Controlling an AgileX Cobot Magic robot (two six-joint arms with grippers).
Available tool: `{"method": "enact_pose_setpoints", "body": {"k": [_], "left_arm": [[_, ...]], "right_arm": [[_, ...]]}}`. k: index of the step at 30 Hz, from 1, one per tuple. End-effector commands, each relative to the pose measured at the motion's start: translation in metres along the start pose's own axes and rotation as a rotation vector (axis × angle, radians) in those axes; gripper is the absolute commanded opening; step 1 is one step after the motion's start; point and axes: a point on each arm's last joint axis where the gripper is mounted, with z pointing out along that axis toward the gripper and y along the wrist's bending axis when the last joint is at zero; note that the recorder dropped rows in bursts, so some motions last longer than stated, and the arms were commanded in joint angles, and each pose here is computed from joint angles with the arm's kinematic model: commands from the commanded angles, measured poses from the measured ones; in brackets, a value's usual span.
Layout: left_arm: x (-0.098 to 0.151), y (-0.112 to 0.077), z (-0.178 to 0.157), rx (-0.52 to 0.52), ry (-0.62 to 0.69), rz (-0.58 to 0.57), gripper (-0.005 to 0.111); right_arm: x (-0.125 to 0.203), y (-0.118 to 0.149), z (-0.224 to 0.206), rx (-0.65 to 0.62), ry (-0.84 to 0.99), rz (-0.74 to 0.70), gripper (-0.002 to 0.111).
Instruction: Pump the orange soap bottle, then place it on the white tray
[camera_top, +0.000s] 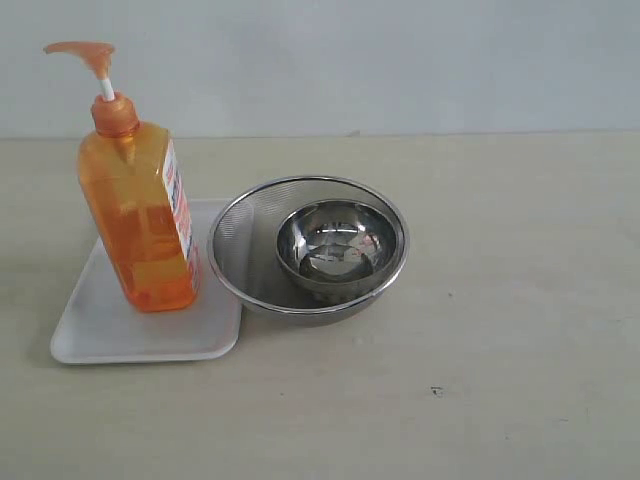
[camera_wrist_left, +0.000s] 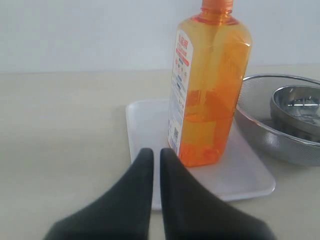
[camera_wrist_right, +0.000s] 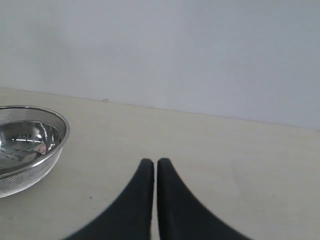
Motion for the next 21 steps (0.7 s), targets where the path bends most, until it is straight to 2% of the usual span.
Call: {"method": "enact_pose_setpoints", "body": {"k": [1,9,21], "left_arm": [[0.001,0.0,0.0,0.002,0.001,-0.005,0.005],[0.001,0.0,0.0,0.002,0.001,-0.005,0.005],[0.001,0.0,0.0,0.002,0.001,-0.005,0.005]], "right_arm": [[0.009,0.0,-0.001,0.02,-0.004,0.004,0.0],[0.029,0.001,0.002,0.013,0.039,0.024,0.0],[0.032,-0.001,0.002,0.066,0.067,0.031,0.0]]}}
